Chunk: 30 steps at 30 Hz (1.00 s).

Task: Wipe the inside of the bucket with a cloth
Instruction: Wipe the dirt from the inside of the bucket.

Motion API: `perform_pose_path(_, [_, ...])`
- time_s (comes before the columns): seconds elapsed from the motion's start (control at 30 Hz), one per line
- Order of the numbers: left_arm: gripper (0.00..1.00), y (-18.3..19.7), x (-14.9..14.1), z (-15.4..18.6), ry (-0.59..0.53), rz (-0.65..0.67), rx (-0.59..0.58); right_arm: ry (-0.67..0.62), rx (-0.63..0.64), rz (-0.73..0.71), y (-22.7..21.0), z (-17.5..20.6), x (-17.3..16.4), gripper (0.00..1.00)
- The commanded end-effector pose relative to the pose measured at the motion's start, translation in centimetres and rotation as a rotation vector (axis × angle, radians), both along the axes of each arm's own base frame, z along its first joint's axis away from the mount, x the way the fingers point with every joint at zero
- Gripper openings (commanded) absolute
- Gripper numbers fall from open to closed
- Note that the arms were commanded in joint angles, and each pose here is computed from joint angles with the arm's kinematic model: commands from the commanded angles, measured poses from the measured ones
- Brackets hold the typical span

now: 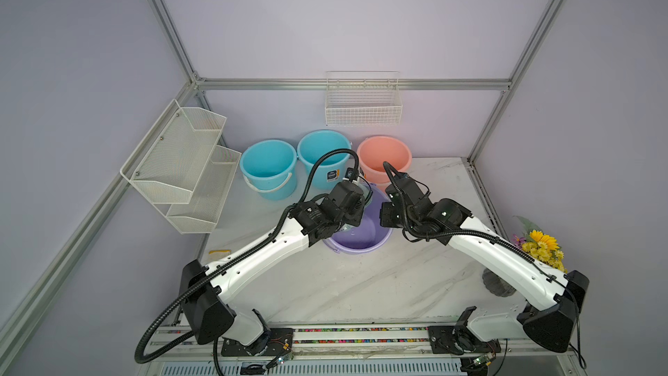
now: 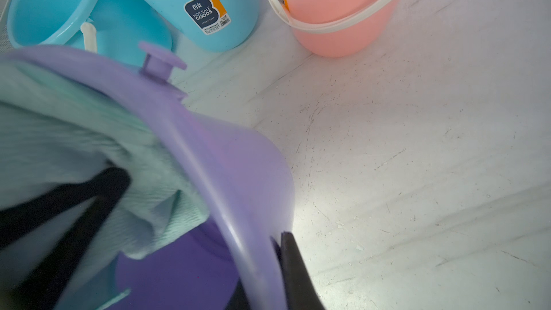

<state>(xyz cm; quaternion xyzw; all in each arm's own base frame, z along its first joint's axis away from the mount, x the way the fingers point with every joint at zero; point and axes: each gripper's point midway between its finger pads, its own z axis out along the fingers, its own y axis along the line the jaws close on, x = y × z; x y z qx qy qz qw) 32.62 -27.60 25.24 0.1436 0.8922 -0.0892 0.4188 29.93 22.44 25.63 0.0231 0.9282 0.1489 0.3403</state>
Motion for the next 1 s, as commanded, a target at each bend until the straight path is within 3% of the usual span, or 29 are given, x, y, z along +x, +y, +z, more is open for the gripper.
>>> perform_pose_path(0.0, [0.00,-0.6,0.4,-0.4,-0.006,0.031,-0.063,-0.070,0.082,-0.008,0.5,2.8,0.4,0.00])
perform_pose_path(0.27, [0.00,-1.7,0.2,-5.5,0.074,0.020,-0.062,-0.073,0.108,0.000,0.8,3.4,0.3,0.00])
perform_pose_path(0.43, [0.00,-2.3,0.3,-6.3,0.100,0.013,-0.072,-0.078,0.126,0.000,0.9,3.8,0.2,0.00])
perform_pose_path(0.53, [0.00,-3.0,0.1,-4.4,0.087,-0.011,-0.132,-0.076,0.127,0.001,1.0,3.6,0.3,0.00])
perform_pose_path(0.77, [0.00,-3.7,-0.8,3.9,-0.001,-0.048,-0.360,-0.076,0.145,0.004,1.3,3.5,0.3,0.00])
perform_pose_path(0.97, [0.00,-5.9,-1.8,7.3,0.030,-0.127,-0.523,-0.081,0.166,0.010,1.5,3.8,0.2,0.00])
